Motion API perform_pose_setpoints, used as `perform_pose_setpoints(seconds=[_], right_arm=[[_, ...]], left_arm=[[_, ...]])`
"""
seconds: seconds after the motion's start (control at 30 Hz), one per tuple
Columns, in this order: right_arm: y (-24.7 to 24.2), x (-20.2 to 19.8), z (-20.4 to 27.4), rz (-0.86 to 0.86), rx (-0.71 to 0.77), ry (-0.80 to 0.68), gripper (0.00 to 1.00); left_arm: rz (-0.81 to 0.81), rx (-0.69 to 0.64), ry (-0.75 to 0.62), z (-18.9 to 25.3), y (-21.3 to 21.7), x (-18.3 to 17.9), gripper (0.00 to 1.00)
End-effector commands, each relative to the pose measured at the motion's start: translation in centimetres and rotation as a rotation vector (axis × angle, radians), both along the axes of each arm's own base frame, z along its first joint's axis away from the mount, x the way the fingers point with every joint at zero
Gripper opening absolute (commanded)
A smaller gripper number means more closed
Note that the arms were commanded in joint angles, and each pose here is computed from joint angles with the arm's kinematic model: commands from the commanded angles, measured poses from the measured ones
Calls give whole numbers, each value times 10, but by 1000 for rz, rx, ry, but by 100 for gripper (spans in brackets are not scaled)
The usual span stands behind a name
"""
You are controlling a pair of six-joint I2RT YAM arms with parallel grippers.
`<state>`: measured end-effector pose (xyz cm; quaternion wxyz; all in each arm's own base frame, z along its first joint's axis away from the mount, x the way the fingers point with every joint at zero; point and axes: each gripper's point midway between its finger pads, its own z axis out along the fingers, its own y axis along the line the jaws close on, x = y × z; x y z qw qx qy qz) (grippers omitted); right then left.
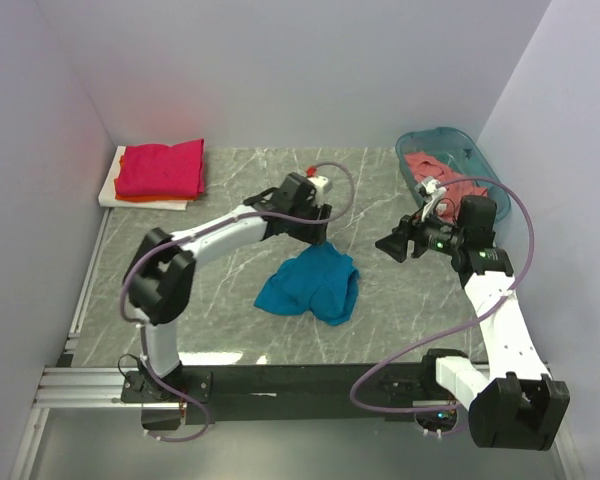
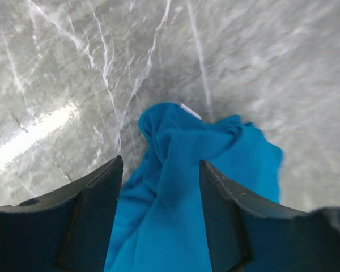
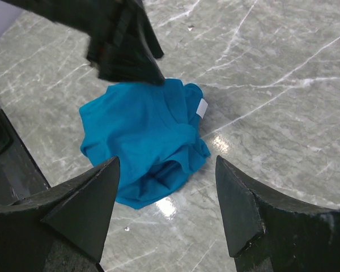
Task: Fold and stack the t-shirts
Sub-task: Flatten the tshirt out
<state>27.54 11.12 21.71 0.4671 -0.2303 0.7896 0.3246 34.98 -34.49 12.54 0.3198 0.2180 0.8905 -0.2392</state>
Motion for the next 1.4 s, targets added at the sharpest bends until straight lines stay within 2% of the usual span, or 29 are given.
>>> perform_pose_setpoints(seconds=[0.0,0.03,0.17,0.33,0.4,0.43,0.47,0.5,0.7,0.73,0.77,0.8,0.9,0.93,0.97,1.03,1.2,1.37], right_arm=[[1,-1,15,6,18,-63,75],[0,-1,15,4,19,-60,75],[0,0,11,9,16,-44,75],[-1,2,8,5,11,-31,75],[-1,2,9,4,9,-34,75],[-1,2,9,1,9,-34,75],[-2,2,9,-2,8,-36,75],[-2,2,8,-5,6,-34,75],[-4,4,7,-10,4,-32,74],[-4,3,6,-8,5,-29,74],[-4,3,7,-8,5,-31,74],[-4,4,7,-8,4,-32,74],[-3,3,4,-4,10,-20,74],[-2,3,3,-1,11,-14,74],[-2,3,2,5,14,-8,74],[1,2,-3,23,25,26,74],[11,3,-22,55,22,98,73],[35,0,-52,115,-64,178,73]], left_arm=[[-14,151,-40,3,-1,3,60],[-26,174,-23,-6,-4,2,57],[-19,254,-36,-10,-1,5,55],[-47,266,-29,-10,-5,-4,40],[-53,269,-24,-10,-5,-7,28],[-52,263,-31,-6,-6,-7,12],[-50,265,-35,-4,-6,-8,3],[-48,260,-43,-1,-7,-7,1],[6,157,-152,50,-5,-9,1],[12,112,-181,70,-4,-13,1],[14,104,-176,67,1,-19,1],[22,28,-221,92,0,-21,1],[20,-29,-226,95,7,-36,1],[19,-88,-270,117,9,-40,0],[11,-89,-262,109,13,-47,1],[8,-160,-306,132,18,-56,1],[23,-205,-349,145,41,-74,1],[138,-153,-360,133,75,-77,0]])
